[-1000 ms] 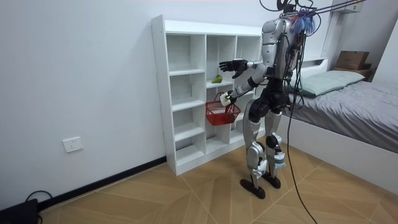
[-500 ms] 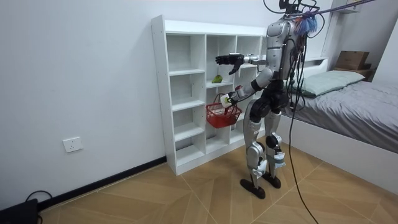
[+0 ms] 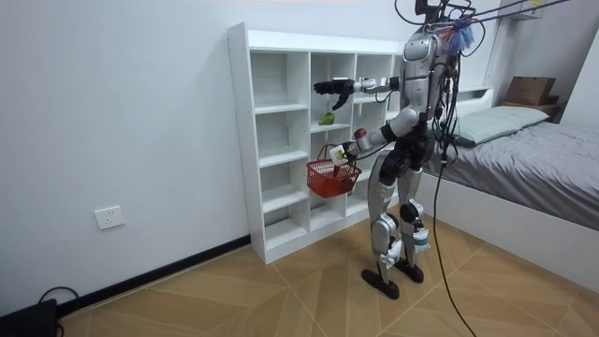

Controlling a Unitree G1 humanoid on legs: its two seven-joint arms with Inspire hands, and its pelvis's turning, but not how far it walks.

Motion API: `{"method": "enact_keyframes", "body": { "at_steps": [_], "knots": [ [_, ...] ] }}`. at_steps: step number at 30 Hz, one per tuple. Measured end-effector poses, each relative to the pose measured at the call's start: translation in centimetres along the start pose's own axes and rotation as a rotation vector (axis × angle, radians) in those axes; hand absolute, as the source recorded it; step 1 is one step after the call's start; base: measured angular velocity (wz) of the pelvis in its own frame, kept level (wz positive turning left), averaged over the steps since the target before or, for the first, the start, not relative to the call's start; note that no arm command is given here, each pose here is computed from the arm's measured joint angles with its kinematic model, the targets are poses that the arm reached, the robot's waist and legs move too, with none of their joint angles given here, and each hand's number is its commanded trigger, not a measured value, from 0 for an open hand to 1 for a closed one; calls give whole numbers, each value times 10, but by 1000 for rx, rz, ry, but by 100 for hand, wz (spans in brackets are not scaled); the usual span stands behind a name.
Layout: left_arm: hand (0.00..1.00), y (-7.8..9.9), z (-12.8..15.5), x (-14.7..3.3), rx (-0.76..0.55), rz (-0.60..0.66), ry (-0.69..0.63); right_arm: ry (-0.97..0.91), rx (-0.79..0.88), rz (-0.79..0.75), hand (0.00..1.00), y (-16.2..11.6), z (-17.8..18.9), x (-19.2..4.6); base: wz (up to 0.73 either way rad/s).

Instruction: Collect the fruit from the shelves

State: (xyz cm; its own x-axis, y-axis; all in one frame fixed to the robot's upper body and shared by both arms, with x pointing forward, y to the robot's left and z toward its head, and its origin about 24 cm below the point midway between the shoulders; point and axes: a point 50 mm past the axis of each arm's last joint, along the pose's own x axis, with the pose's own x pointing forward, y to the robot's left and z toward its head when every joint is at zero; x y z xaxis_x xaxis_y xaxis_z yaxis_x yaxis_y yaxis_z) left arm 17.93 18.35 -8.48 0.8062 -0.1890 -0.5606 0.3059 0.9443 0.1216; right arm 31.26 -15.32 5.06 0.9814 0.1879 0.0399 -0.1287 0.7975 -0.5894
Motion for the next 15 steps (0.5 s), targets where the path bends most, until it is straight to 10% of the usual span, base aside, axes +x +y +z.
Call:
{"method": "enact_keyframes", "body": {
  "at_steps": [15],
  "knots": [
    [100,16,16,11,89,15,26,176,-35,-100,0,-44,-23,28,6]
  ]
}}
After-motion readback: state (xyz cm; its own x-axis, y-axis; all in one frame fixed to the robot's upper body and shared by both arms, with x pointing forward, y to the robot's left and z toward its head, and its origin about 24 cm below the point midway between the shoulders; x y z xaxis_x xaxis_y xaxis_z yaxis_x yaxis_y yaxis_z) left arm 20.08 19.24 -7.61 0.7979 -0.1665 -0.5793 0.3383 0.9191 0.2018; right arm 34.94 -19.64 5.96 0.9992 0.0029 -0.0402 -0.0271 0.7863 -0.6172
